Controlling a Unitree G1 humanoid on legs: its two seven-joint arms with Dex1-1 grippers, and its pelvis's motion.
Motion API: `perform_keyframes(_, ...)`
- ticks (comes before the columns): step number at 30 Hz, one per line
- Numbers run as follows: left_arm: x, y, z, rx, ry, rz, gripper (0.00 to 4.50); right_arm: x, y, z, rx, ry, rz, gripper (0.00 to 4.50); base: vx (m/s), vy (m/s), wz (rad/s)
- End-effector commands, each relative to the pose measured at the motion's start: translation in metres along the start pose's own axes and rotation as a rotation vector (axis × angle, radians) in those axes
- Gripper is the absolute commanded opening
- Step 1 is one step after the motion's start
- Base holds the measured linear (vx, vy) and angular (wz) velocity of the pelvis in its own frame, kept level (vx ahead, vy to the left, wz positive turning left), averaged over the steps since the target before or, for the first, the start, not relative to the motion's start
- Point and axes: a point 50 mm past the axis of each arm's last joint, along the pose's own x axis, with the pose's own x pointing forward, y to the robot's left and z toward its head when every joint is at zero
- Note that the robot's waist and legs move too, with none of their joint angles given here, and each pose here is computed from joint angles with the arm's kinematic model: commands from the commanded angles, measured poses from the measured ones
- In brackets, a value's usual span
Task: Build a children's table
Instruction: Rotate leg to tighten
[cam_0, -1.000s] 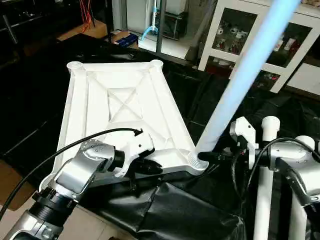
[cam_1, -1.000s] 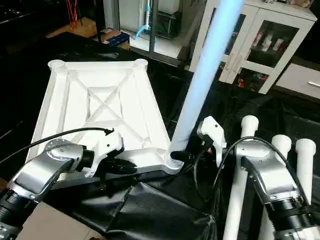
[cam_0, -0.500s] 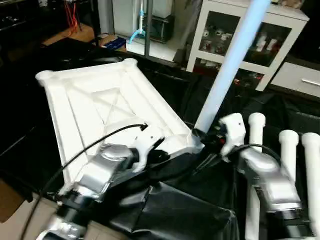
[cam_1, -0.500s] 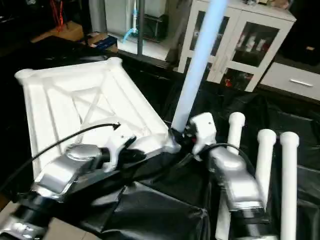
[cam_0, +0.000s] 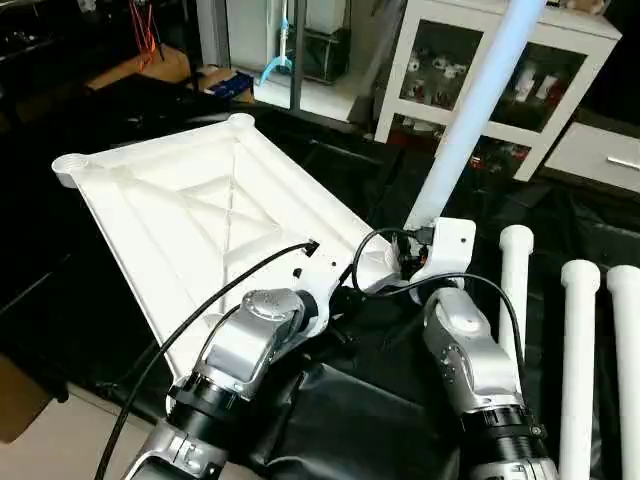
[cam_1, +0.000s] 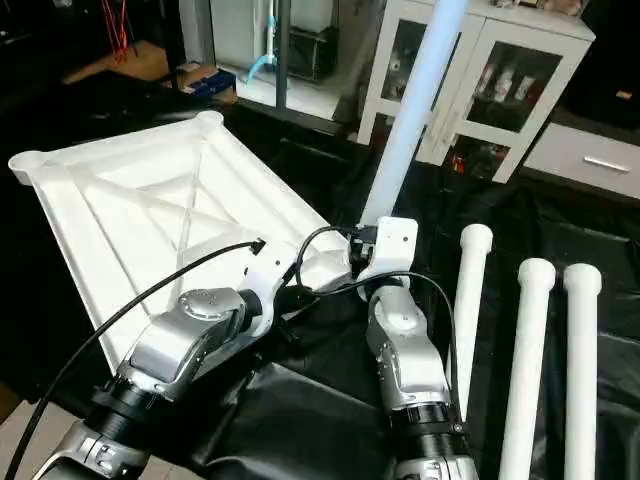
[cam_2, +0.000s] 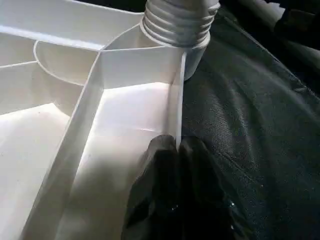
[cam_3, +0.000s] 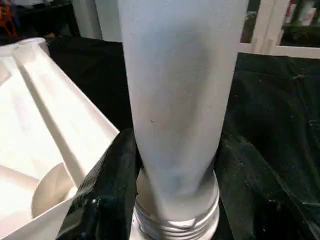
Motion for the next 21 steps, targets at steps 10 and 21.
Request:
perform_keyframes(10,-0.028,0.024,0.015,0.092,-0.097,-0.084,0.00,-0.020,-0.008,0.008,-0.025,0.063,0.359,2.98,0.000,0.000,0.00)
perform_keyframes(21,-0.060,0.025,-0.007,0.247,0.005,-0.445,0.00,-0.044,-0.072,0.041,-0.277,0.144,0.767,2.98,0.000,0.000,0.00)
